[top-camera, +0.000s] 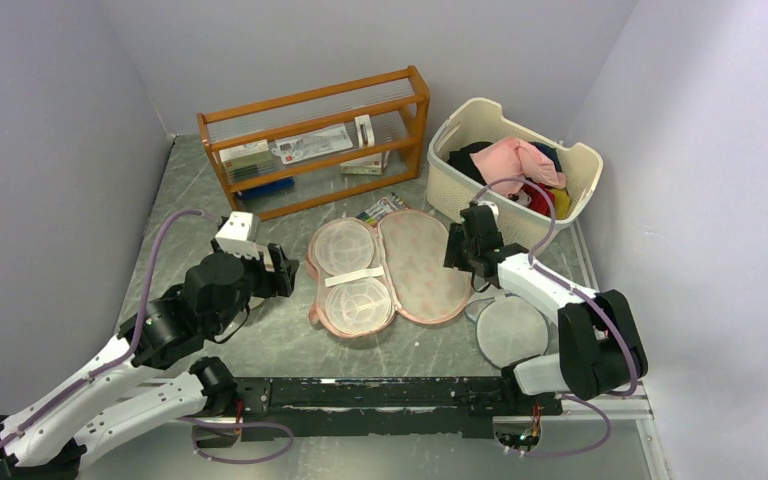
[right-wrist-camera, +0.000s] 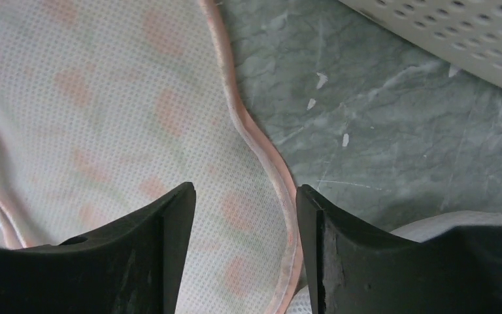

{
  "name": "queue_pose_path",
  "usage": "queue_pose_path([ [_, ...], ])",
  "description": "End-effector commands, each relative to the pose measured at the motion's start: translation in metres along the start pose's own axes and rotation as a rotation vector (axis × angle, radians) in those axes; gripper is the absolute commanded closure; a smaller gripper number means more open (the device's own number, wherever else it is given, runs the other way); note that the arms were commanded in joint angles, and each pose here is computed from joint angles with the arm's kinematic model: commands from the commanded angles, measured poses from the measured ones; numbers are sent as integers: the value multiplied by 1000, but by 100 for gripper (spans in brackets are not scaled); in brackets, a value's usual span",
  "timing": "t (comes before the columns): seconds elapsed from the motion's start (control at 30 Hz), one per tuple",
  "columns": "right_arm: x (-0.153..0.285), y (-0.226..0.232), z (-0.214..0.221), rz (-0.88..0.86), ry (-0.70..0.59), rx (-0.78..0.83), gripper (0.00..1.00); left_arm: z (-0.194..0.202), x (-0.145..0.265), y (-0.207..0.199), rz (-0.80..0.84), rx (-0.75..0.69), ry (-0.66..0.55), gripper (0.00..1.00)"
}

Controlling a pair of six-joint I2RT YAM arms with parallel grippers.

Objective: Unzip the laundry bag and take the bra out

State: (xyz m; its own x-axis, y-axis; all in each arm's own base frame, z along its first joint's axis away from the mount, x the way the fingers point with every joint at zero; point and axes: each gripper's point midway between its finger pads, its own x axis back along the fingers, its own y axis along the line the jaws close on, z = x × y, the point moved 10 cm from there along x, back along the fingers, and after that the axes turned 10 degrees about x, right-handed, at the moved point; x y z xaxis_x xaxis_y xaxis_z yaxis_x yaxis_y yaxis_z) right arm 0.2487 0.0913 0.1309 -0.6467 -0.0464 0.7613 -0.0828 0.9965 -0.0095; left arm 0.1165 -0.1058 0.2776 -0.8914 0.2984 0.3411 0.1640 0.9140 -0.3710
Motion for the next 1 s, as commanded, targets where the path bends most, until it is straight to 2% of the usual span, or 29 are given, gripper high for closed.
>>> queue_pose_path([
  [0.0, -11, -3, 5, 73, -59, -100, 42, -4, 0, -1, 21, 11, -25, 15],
  [0.3, -31, -2, 32, 77, 39, -102, 38, -3, -2, -3, 27, 0, -13, 16],
  [0.47, -34, 3, 42, 35, 74, -95, 40, -2, -2, -3, 26, -2, -12, 16],
  [0.53, -31, 3, 41, 28, 62, -97, 46, -2, -3, -3, 26, -1, -14, 16],
  [0.67, -28, 6, 40, -12, 54, -94, 73, -2, -4, -3, 23, -3, -9, 16],
  [0.8, -24, 5, 39, -14, 35, -91, 94, -1, -5, -3, 21, -6, -4, 16],
  [0.87, -21, 4, 36, -13, 17, -83, 100, -2, -5, -3, 22, -6, -5, 16],
  [0.97, -11, 3, 27, -15, -26, -65, 100, -1, -5, -3, 23, -7, -3, 16],
])
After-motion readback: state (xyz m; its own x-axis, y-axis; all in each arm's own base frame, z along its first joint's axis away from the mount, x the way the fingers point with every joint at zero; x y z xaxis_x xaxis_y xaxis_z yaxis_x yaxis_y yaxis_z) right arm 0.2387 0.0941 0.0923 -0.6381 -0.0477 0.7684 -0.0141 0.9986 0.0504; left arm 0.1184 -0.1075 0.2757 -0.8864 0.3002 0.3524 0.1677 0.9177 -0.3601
